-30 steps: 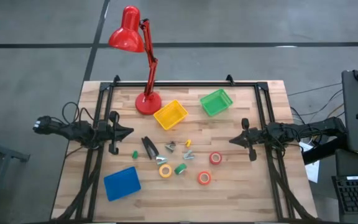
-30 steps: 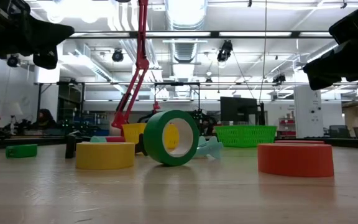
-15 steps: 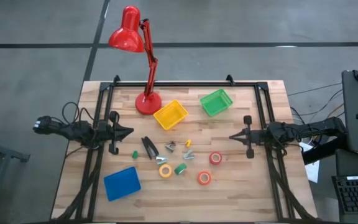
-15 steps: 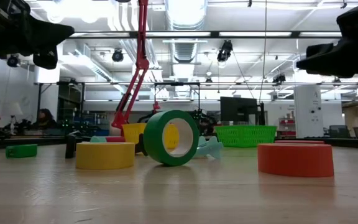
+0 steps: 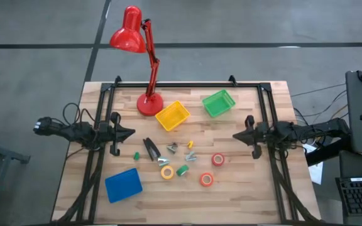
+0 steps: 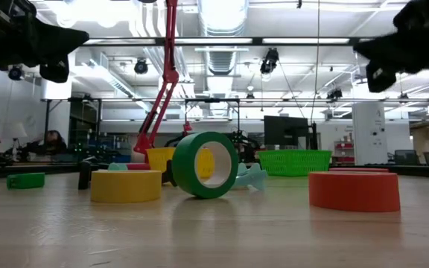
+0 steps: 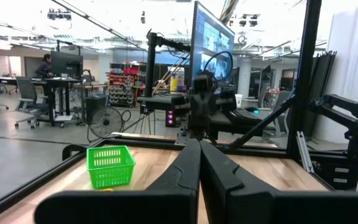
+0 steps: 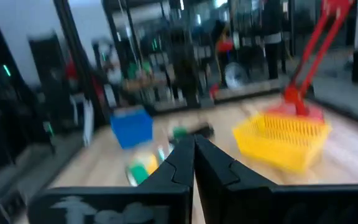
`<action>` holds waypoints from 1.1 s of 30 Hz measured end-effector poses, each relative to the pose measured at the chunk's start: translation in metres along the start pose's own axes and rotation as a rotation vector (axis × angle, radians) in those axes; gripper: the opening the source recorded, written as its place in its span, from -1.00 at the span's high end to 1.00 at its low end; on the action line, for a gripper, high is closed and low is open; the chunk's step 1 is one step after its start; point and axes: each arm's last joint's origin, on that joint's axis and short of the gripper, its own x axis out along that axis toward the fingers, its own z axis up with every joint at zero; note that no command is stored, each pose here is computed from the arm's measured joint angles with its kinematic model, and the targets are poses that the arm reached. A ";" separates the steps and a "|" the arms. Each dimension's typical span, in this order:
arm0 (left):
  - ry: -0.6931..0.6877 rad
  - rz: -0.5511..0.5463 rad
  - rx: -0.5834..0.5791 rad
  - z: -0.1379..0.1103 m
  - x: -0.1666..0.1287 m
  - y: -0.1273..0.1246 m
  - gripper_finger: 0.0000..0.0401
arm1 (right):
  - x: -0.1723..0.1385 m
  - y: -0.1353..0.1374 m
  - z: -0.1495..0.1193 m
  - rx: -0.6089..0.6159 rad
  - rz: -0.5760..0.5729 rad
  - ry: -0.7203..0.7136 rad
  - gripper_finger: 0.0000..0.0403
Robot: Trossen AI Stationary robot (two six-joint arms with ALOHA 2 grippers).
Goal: Pick and place Stapler, Stapler remover, tape
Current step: Put the red tape into the green bin
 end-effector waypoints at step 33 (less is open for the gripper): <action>0.000 -0.001 0.000 0.000 0.000 0.000 0.96 | 0.103 0.062 -0.008 0.022 -0.024 0.852 0.07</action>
